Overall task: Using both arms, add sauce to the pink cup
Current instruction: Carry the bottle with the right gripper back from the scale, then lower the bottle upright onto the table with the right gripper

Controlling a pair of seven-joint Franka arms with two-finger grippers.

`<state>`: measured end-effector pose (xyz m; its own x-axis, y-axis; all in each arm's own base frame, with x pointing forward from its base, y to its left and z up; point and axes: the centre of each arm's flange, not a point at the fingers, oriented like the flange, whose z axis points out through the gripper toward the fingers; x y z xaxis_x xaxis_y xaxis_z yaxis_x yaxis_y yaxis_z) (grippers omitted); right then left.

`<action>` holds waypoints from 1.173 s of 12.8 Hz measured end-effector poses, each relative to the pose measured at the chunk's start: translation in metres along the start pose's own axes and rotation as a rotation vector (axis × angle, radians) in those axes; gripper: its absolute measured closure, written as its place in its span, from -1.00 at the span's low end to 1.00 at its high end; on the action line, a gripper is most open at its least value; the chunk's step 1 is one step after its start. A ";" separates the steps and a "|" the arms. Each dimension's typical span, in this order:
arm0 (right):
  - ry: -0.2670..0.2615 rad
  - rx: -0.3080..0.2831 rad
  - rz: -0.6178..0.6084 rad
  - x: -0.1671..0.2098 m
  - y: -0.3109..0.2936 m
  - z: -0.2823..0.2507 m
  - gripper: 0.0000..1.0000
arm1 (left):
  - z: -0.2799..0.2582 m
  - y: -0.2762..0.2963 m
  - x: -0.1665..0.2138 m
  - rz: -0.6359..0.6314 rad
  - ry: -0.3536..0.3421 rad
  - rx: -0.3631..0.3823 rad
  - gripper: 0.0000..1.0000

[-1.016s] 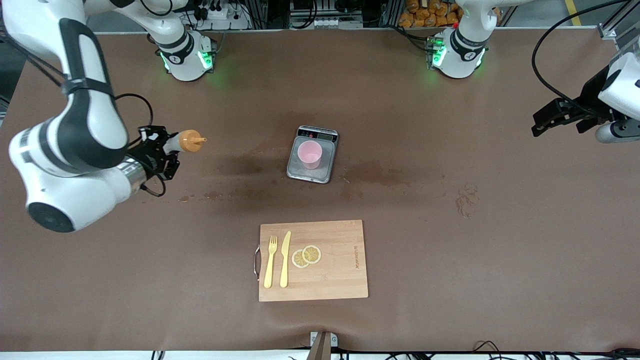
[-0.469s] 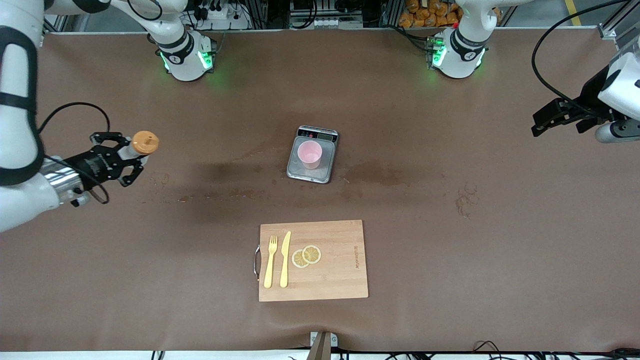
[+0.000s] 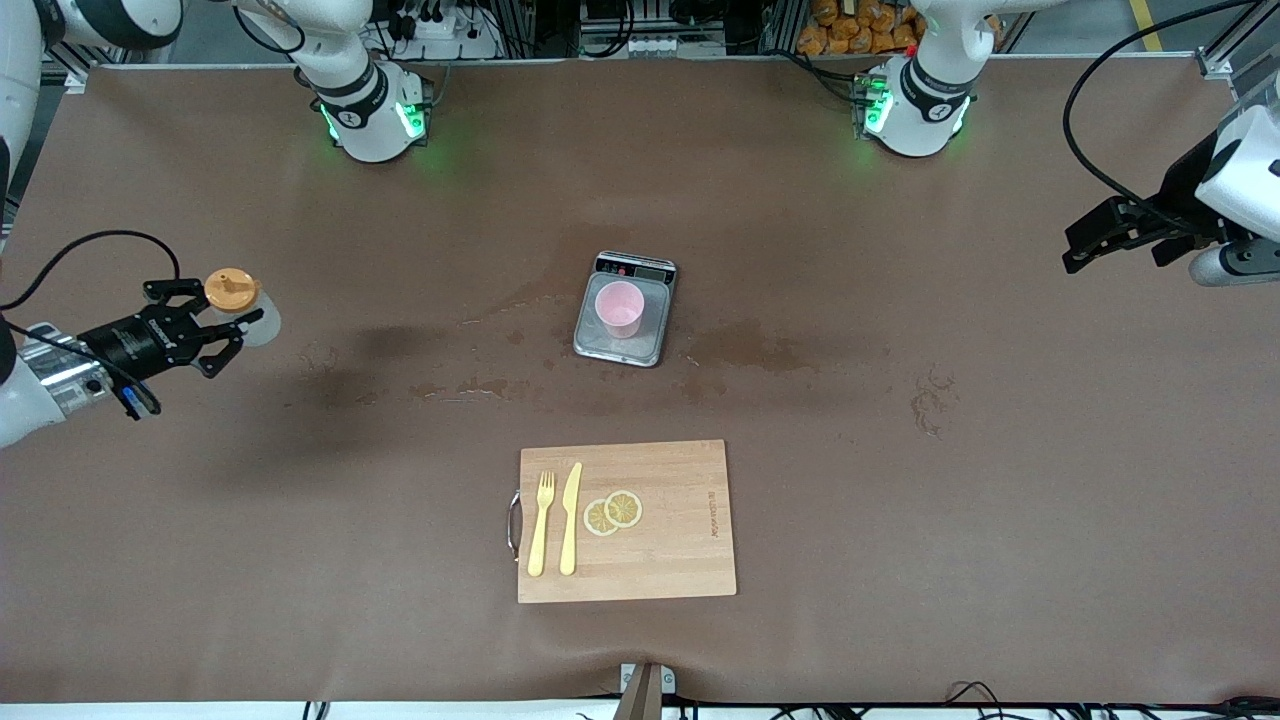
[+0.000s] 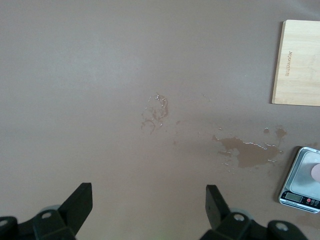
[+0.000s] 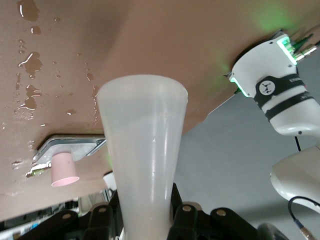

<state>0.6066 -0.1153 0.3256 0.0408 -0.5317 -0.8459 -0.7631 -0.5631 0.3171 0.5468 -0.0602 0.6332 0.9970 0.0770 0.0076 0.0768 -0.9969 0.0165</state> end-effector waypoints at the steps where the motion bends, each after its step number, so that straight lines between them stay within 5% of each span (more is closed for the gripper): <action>1: -0.027 0.005 -0.009 0.018 0.000 0.003 0.27 | 0.000 0.000 0.000 0.000 0.000 0.000 -1.00; 10: -0.229 0.084 -0.190 0.172 0.030 0.039 0.27 | 0.001 0.000 0.000 0.000 -0.001 0.000 -1.00; 15: -0.237 0.101 -0.218 0.193 0.020 0.060 0.32 | 0.001 0.000 0.000 0.001 -0.002 0.000 -1.00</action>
<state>0.5606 -0.1916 0.1431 0.0679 -0.2370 -0.9691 -0.8135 -0.5756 0.0837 0.5467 -0.0605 0.6325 0.9971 0.0763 0.0061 0.0762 -0.9970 0.0162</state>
